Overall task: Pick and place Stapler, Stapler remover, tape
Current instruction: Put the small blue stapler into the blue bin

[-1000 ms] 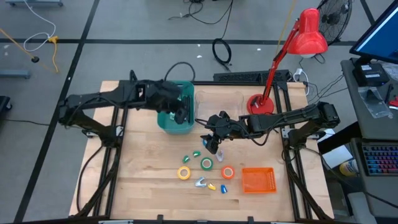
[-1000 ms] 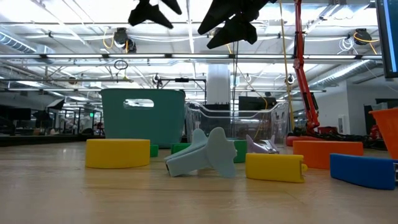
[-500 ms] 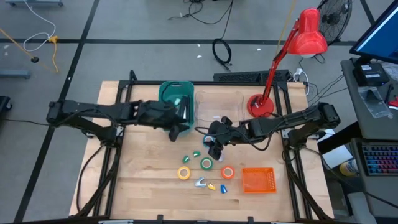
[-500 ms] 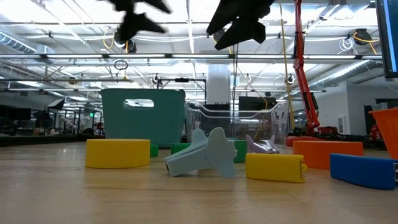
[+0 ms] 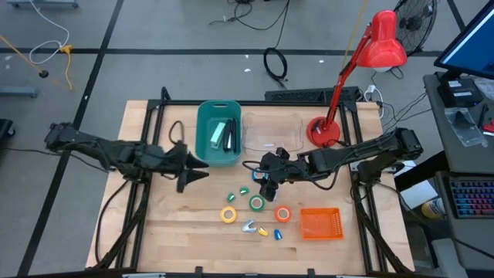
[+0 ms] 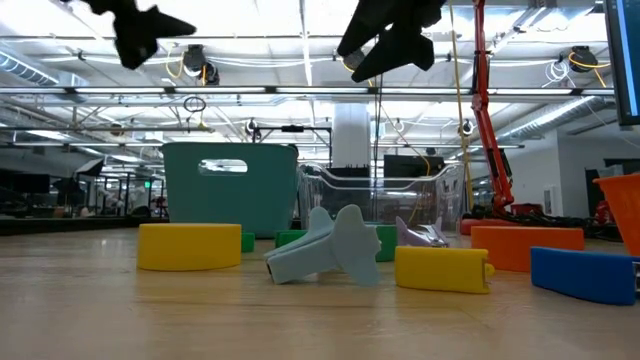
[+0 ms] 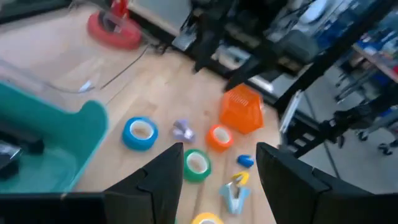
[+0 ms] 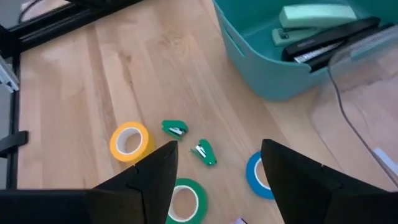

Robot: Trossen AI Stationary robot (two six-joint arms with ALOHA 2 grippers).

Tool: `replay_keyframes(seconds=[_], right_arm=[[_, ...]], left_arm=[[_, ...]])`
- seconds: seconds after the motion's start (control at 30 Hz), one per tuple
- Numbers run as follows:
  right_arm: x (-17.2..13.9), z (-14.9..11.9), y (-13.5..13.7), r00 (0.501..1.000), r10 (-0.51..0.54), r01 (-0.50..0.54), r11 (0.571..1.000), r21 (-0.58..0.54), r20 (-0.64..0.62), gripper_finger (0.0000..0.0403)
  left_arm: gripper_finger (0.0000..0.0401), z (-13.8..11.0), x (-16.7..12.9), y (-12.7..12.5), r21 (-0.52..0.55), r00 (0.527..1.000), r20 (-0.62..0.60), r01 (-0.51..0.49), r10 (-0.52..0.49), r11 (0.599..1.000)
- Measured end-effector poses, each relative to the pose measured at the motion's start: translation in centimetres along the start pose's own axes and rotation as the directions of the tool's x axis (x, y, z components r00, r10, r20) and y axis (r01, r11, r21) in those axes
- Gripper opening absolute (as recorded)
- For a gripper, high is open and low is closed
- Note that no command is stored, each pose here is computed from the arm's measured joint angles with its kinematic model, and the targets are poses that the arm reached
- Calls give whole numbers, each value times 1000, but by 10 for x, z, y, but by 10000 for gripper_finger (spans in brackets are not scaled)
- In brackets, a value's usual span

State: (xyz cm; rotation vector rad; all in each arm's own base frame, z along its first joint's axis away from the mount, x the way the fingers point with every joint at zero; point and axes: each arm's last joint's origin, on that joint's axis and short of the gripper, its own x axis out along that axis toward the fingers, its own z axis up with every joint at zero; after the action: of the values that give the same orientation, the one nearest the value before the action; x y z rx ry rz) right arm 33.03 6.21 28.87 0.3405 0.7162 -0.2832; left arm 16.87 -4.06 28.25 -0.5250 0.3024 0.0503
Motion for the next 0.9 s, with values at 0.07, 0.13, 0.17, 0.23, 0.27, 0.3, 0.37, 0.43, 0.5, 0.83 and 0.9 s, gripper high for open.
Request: replay_keyframes(seconds=[0.07,0.13,0.17,0.23,0.27,0.3,0.37,0.43,0.5,0.83,0.9], right_arm=[[0,0,0,1000,-6,6,1000,5,1,224],[0,0,-1,1000,-29,29,1000,3,9,224],[0,0,-1,999,-35,35,999,4,14,224],[0,0,-1,998,-52,52,999,9,23,224],[0,0,-2,998,-55,55,998,15,24,224],[0,0,-2,998,-58,57,998,21,27,224],[0,0,-2,997,-72,72,997,19,30,224],[0,0,-2,997,-74,74,997,4,28,224],[0,0,-2,997,-73,73,997,-4,31,224],[-22,2,-7,995,-93,94,996,-11,45,224],[-32,5,-10,989,-115,115,993,3,93,224]], left_arm=[[204,-6,-6,-2,15,1000,-4,-9,9,1000],[204,-8,-11,-6,15,1000,9,4,-4,1000],[205,-11,-13,-7,21,1000,-1,-3,3,1000],[205,-14,-16,-12,22,1000,6,7,-7,1000],[204,-15,-18,-14,23,1000,10,7,-7,1000],[203,-17,-20,-15,33,1000,4,0,0,999],[201,-20,-22,-17,28,1000,8,-9,9,1000],[201,-22,-25,-16,16,999,1,-34,34,999],[200,-22,-28,-17,4,1000,11,-23,23,1000],[200,-18,-30,-17,18,999,34,-11,10,1000],[200,-17,-30,-16,23,999,43,-17,16,1000]])
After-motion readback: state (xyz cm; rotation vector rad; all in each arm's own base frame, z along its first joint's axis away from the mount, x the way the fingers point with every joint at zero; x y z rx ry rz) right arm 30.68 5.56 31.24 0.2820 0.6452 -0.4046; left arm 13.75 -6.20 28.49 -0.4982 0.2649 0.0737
